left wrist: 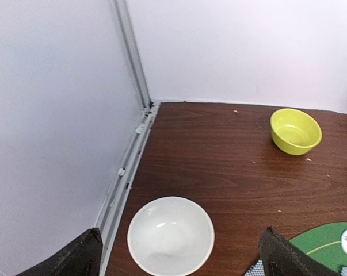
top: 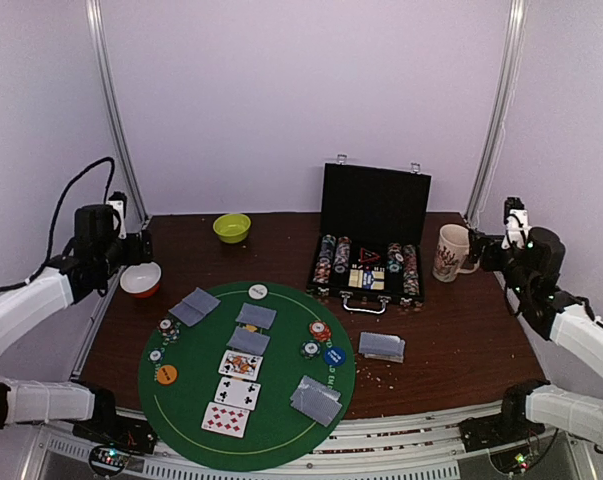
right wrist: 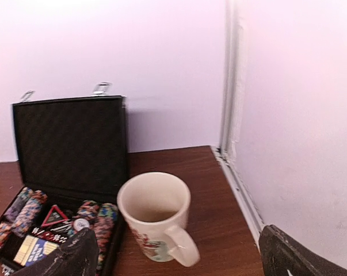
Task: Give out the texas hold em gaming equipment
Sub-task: Place the face-down deck piles at the center of the board, then reset both arms
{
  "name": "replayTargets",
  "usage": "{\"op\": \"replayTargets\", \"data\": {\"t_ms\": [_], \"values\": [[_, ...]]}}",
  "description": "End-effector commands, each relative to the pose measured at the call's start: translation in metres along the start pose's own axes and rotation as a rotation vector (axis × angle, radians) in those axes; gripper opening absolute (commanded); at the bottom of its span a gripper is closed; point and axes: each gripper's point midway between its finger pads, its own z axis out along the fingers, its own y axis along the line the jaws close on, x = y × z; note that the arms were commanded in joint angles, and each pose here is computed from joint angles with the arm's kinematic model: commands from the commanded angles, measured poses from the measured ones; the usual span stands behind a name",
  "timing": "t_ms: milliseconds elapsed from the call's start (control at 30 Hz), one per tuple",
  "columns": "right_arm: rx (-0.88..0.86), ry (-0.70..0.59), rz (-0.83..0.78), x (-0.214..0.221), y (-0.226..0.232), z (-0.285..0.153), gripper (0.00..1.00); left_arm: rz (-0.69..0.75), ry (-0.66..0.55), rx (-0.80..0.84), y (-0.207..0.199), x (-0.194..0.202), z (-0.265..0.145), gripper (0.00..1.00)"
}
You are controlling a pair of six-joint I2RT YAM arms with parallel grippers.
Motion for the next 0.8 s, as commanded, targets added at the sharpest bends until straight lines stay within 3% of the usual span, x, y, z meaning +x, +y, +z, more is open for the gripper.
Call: {"op": "replayTargets", "data": {"t_ms": [0, 233, 500, 767], "values": [[0.194, -0.227, 0.193, -0.012, -0.051, -0.008, 1.00, -0.190, -0.249, -0.229, 0.044, 0.002, -0.008, 0.98], [0.196, -0.216, 0.155, 0.044, -0.053, -0.003, 1.00, -0.213, -0.264, -0.355, 0.064, 0.057, -0.003, 0.98], [0.143, -0.161, 0.138, 0.089, -0.045, 0.012, 1.00, -0.096, -0.368, -0.255, 0.045, 0.065, 0.006, 0.98], [0.002, -0.129, 0.086, 0.103, -0.020, 0.033, 1.00, 0.010, -0.493, -0.109, 0.023, 0.059, 0.012, 0.98]]}}
